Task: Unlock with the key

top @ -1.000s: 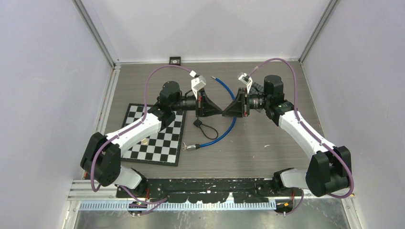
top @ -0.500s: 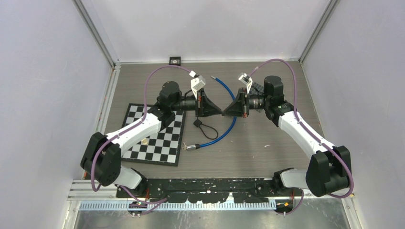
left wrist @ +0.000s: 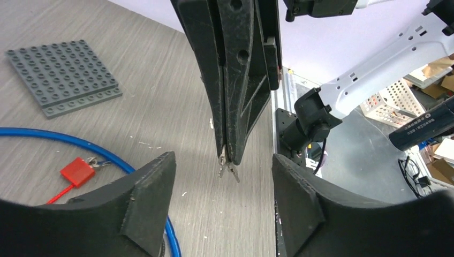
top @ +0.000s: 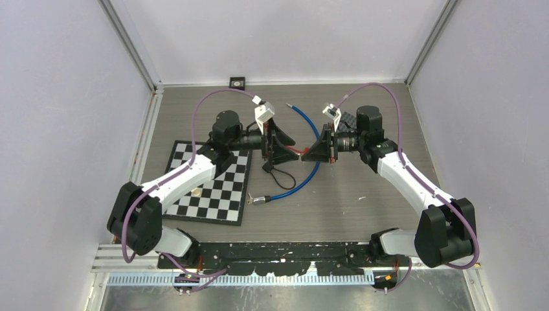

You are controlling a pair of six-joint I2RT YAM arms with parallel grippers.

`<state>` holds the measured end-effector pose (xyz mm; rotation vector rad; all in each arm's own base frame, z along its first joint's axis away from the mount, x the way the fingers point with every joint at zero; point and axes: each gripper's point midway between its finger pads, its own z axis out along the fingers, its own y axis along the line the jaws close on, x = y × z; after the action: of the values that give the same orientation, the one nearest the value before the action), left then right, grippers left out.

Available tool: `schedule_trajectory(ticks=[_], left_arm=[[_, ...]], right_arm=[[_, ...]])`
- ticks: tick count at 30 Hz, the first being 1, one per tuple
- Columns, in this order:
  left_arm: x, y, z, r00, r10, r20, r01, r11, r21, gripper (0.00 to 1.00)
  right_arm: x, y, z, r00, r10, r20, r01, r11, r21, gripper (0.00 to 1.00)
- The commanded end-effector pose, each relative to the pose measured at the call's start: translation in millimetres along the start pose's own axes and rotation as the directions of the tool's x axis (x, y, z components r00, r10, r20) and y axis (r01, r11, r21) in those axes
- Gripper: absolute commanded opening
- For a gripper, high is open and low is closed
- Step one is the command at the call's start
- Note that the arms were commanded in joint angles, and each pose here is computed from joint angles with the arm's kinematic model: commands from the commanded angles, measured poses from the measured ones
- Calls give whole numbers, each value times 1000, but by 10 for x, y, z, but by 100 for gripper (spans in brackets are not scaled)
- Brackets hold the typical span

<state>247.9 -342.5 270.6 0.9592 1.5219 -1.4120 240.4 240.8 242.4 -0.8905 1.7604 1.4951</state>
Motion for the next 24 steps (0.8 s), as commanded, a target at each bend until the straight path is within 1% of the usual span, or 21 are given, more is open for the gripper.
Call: schedule_trajectory(ticks=[1,4,6,8,11,14,17,19,24], left_arm=[[-336,-32,-199,992,94,82,-91,995,-39,71],[-362,52,-297,989,130,76,-124,989,-80,73],[-330,85,-335,984,175,47,-170,981,-92,74],[-259,56,-344,979,205,7,-205,977,-62,72],[-107,17,-351,969,237,-65,-237,971,7,66],[141,101,-383,935,314,-165,-312,949,38,63],[391,203,-409,875,405,-264,-405,913,58,64],[436,194,-413,861,428,-274,-424,902,74,66],[400,-44,-185,872,436,-223,-411,899,149,68]], right_arm=[[-71,82,-51,997,-82,-4,82,997,4,1],[-18,66,-76,996,-91,-25,92,995,32,1],[13,66,-95,994,-106,-35,108,993,46,0],[32,62,-113,993,-111,-39,114,991,66,1],[89,61,-147,991,-118,-58,123,988,95,0],[182,69,-205,985,-145,-96,157,980,126,0],[315,101,-283,971,-185,-151,206,969,139,1],[399,135,-317,965,-195,-177,220,966,138,1],[508,185,-314,958,-209,-199,236,964,122,1]])
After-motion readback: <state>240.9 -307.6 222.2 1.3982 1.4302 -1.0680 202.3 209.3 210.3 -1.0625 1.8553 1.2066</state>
